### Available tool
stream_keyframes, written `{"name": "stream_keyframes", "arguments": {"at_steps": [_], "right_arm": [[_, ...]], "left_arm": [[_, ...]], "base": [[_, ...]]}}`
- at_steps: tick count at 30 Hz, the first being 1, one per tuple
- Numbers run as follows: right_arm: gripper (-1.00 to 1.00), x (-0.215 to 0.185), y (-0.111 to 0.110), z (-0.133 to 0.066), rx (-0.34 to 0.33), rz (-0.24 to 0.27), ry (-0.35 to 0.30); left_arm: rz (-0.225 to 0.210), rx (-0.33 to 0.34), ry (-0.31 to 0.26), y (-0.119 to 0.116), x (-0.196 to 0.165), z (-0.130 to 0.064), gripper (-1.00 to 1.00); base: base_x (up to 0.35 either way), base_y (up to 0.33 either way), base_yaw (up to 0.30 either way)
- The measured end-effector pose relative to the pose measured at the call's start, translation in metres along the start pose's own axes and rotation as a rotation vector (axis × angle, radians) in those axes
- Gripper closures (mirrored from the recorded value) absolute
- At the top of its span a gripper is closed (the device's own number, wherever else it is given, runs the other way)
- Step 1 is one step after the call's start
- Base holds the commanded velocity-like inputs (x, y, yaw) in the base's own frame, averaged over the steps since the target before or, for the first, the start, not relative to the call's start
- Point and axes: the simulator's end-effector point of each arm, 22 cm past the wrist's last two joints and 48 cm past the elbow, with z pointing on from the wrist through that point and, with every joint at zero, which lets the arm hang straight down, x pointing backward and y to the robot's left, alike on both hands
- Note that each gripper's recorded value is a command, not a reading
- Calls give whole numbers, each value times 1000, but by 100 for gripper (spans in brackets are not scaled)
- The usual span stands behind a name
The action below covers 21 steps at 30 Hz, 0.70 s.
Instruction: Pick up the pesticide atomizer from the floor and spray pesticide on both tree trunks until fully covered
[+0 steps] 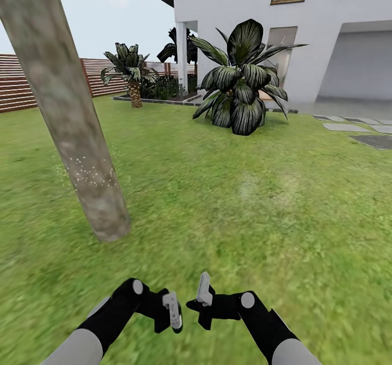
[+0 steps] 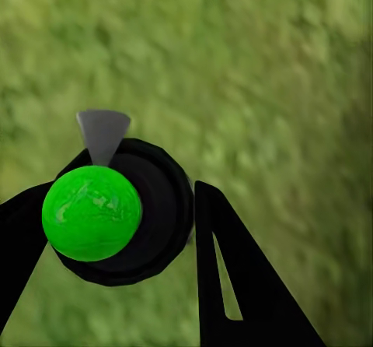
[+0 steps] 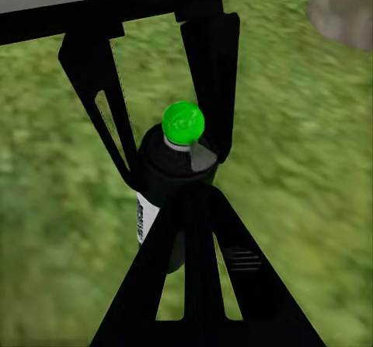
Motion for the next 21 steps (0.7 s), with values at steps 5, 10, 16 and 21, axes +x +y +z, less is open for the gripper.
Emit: {"name": "stream_keyframes", "arguments": {"at_steps": [5, 10, 16, 21], "right_arm": [[100, 1, 0, -1, 1, 0, 2], [100, 1, -1, -1, 2, -1, 1], [100, 1, -1, -1, 2, 0, 1], [100, 1, -1, -1, 2, -1, 1]], "left_arm": [[27, 16, 13, -7, -1, 4, 100], [28, 18, 13, -8, -1, 5, 100], [27, 20, 1, -9, -7, 6, 100], [28, 28, -14, -14, -16, 10, 100]], "base": [[0, 0, 0], [0, 0, 0], [0, 0, 0], [0, 0, 0]]}}
